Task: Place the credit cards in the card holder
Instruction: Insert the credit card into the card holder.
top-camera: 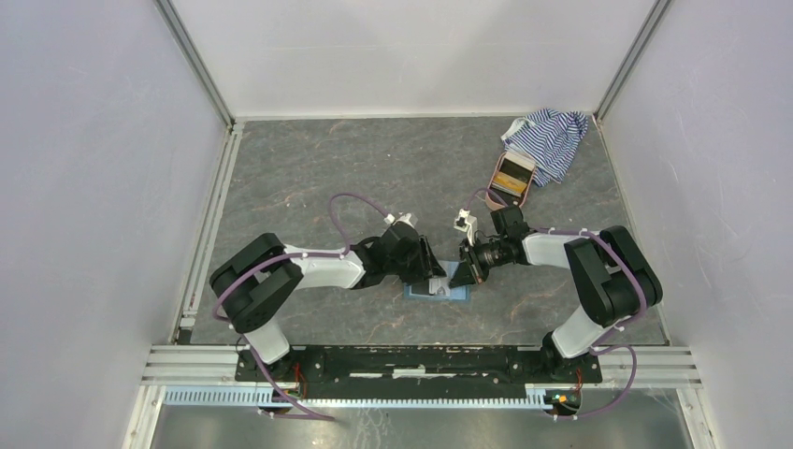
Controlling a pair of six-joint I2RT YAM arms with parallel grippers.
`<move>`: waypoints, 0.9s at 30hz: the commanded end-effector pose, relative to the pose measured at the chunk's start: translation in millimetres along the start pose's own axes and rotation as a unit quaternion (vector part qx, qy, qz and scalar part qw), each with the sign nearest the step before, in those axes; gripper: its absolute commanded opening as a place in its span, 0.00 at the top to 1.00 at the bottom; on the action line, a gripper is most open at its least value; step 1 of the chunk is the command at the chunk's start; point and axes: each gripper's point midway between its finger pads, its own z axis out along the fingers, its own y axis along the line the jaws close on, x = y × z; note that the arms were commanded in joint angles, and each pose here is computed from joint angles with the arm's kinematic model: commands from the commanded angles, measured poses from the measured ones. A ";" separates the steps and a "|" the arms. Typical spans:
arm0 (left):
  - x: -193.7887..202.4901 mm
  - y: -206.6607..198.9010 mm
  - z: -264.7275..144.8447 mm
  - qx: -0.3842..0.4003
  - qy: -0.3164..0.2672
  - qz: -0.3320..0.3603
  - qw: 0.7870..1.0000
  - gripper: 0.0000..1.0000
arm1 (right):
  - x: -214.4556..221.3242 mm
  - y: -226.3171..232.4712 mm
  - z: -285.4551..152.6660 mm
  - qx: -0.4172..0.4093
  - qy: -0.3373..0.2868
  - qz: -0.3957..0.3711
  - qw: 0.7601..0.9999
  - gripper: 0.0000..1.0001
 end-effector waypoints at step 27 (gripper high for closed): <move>-7.7 -22.4 -6.0 0.017 -0.008 0.038 0.999 0.48 | -14.1 11.3 -2.1 -0.030 -0.021 -0.035 0.999 0.78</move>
